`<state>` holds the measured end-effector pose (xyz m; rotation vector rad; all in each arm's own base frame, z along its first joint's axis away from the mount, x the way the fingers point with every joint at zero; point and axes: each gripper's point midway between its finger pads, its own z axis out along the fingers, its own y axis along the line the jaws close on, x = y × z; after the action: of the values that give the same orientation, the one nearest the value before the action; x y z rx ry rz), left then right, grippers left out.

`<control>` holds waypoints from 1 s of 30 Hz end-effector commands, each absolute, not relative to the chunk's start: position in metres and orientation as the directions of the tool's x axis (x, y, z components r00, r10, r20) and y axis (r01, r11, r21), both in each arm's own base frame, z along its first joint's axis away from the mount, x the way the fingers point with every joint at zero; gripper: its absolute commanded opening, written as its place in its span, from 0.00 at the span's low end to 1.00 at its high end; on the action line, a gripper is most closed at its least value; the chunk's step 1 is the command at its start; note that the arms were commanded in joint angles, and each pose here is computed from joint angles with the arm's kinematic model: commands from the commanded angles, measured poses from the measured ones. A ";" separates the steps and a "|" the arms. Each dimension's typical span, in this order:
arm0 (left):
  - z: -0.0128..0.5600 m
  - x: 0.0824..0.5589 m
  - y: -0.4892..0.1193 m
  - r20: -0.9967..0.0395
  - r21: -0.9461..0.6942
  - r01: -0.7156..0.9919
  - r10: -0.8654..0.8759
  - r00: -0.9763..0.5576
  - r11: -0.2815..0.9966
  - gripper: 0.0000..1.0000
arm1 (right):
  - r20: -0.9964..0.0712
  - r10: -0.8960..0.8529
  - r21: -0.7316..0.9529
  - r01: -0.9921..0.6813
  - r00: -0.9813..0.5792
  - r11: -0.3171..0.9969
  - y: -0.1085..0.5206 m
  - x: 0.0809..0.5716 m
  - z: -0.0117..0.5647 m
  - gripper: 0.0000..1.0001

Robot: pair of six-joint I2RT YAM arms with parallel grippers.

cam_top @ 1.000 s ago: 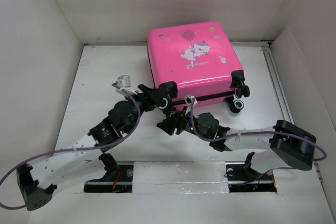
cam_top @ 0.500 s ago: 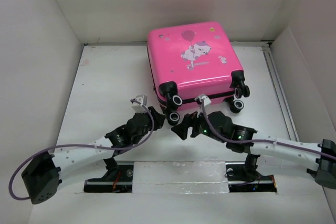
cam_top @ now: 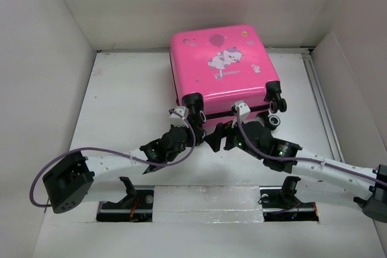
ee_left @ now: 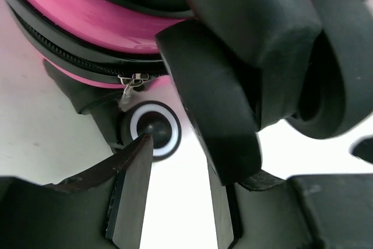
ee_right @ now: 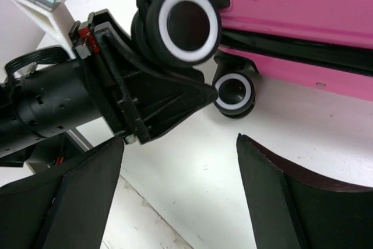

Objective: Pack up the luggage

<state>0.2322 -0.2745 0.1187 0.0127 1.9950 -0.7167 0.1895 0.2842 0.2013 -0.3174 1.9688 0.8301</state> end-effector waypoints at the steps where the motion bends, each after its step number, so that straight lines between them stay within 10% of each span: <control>1: 0.163 0.274 -0.259 -0.862 -0.463 0.197 -0.386 -0.328 0.864 0.37 | -0.860 0.140 0.434 -0.561 -0.491 0.705 0.289 0.193 0.221 0.84; 14: 0.118 0.264 -0.213 -0.837 -0.481 0.032 -0.448 -0.313 0.876 0.38 | -0.860 0.167 0.462 -0.597 -0.482 0.656 0.283 0.200 0.223 0.75; 30: 0.151 0.272 -0.217 -0.874 -0.485 0.249 -0.464 -0.143 0.838 0.47 | -0.868 0.172 0.474 -0.672 -0.466 0.569 0.318 0.215 0.239 0.82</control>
<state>0.2641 -0.2040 0.1217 -0.2215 1.7024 -0.5745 0.2058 0.3055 0.1934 -0.4119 1.9568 0.9714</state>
